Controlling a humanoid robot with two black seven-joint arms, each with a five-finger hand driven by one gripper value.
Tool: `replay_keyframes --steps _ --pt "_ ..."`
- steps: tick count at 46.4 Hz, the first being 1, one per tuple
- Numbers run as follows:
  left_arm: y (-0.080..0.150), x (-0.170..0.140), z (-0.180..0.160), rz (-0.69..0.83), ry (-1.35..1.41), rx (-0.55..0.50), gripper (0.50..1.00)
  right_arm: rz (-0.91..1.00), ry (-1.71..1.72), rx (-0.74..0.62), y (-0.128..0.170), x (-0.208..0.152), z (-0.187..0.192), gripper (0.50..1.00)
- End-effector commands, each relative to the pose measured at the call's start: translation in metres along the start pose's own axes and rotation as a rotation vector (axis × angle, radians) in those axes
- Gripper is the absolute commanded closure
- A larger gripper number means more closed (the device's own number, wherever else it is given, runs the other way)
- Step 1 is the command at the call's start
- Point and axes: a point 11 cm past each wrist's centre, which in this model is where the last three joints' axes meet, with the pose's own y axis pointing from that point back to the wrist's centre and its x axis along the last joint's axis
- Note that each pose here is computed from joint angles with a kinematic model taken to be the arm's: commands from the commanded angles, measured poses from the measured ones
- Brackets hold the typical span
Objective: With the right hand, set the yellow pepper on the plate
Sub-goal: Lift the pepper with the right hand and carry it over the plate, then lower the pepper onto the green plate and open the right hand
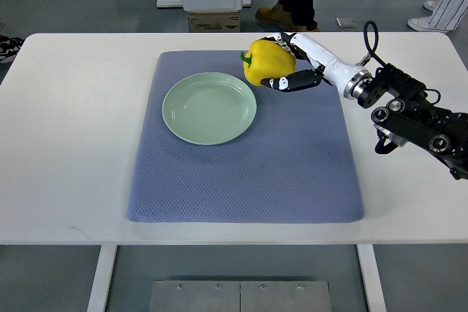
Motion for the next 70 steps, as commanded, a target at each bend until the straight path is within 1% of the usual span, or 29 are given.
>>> replay_keyframes --steps 1,12,30,37,53,70 --pt "0.000 0.000 0.000 0.000 0.000 0.000 0.500 -0.010 -0.004 -0.002 -0.008 -0.007 -0.005 1.000" --pt "0.000 0.000 0.000 0.000 0.000 0.000 0.500 -0.037 -0.015 0.008 -0.029 -0.029 -0.022 1.000" --pt "0.000 0.000 0.000 0.000 0.000 0.000 0.500 -0.131 -0.011 0.024 -0.054 -0.082 -0.050 1.000" --pt "0.000 0.000 0.000 0.000 0.000 -0.002 0.500 -0.139 0.016 -0.011 -0.053 -0.084 -0.039 1.000" --pt "0.000 0.000 0.000 0.000 0.000 0.000 0.500 -0.205 0.080 -0.054 -0.044 -0.103 -0.020 1.000" --pt "0.000 0.000 0.000 0.000 0.000 0.000 0.500 -0.200 0.090 -0.087 -0.043 -0.102 -0.011 1.000"
